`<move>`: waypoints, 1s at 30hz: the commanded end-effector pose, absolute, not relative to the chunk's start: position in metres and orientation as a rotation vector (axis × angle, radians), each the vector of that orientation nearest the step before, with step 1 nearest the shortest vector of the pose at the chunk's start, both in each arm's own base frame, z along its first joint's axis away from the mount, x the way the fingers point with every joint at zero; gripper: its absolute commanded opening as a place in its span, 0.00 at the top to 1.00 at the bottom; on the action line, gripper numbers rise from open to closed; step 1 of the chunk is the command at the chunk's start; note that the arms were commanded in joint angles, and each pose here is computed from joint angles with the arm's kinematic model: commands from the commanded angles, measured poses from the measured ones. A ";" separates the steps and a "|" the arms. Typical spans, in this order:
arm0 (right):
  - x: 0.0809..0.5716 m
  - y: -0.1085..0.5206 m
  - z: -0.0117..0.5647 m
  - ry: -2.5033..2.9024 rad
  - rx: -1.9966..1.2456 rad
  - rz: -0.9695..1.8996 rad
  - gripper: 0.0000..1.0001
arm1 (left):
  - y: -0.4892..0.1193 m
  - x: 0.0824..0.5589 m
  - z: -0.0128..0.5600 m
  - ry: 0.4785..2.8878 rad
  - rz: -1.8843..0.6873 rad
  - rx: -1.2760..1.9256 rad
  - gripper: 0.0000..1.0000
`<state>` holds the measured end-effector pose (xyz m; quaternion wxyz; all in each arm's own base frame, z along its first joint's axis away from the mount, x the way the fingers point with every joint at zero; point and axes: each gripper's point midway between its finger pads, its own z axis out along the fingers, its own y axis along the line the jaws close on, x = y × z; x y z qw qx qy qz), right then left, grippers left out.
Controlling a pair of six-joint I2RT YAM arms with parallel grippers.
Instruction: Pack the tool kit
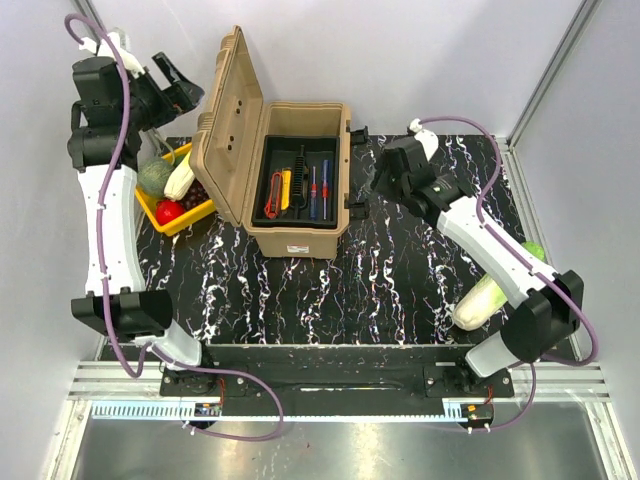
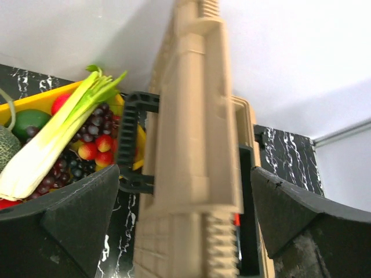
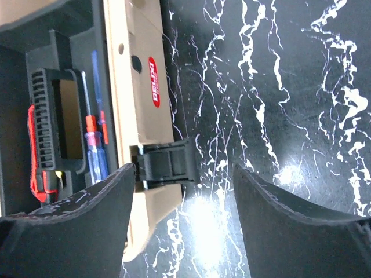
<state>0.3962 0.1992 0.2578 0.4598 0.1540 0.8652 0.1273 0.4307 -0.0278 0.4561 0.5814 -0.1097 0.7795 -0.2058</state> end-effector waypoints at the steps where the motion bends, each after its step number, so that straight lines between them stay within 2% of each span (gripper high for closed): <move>1: 0.390 0.202 0.264 2.100 0.396 0.526 0.25 | -0.013 0.456 0.477 1.672 -0.585 -0.208 0.01; 6: 0.390 0.207 0.248 2.160 0.381 0.603 0.25 | -0.026 0.476 0.477 1.585 -0.791 -0.029 0.01; 14: 0.396 0.217 0.236 2.193 0.343 0.636 0.25 | -0.056 0.476 0.483 1.448 -1.136 0.119 0.01; 30: 0.401 0.226 0.239 2.197 0.323 0.684 0.25 | -0.081 0.485 0.413 1.757 -0.753 0.185 0.03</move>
